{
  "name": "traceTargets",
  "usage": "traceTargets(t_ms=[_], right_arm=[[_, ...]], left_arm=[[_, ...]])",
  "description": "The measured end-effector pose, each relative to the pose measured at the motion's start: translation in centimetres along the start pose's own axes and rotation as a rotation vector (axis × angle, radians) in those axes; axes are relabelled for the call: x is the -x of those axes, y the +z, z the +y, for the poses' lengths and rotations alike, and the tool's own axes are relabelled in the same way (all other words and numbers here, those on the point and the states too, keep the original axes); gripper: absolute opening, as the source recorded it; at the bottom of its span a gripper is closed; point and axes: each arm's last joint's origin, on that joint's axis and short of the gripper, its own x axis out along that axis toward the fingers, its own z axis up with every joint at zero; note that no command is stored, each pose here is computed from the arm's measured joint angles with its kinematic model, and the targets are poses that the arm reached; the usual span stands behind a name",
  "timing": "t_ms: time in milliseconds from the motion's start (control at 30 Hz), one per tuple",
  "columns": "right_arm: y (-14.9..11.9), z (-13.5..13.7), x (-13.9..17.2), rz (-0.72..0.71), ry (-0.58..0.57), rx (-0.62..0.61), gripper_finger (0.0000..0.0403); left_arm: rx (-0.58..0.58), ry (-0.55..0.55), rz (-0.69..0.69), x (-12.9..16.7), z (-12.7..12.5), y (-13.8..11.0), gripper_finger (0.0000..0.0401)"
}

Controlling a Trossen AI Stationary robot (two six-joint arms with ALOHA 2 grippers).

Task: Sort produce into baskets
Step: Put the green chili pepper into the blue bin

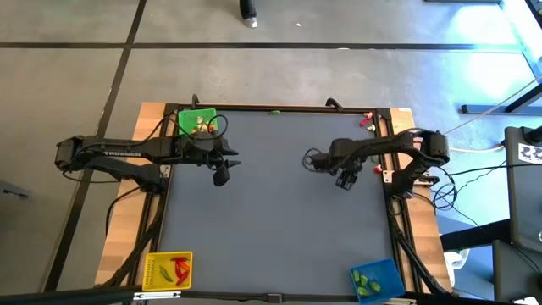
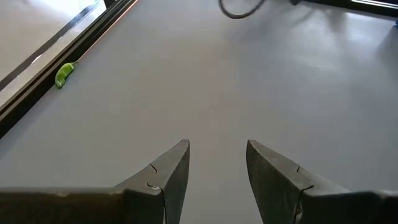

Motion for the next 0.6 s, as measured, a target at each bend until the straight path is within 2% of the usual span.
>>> traceTargets(t_ms=[367, 600], right_arm=[[1.3, -4.5, -4.4, 0.056, -0.026, -0.055, 0.0248], [1.9, -8.0, -5.9, 0.1, 0.017, -0.184, 0.0248]], left_arm=[[0.01, 0.001, 0.0, 0.0, 0.0, 0.0, 0.0155], [0.03, 0.019, -0.003, 0.0, 0.1, 0.0, 0.0155]])
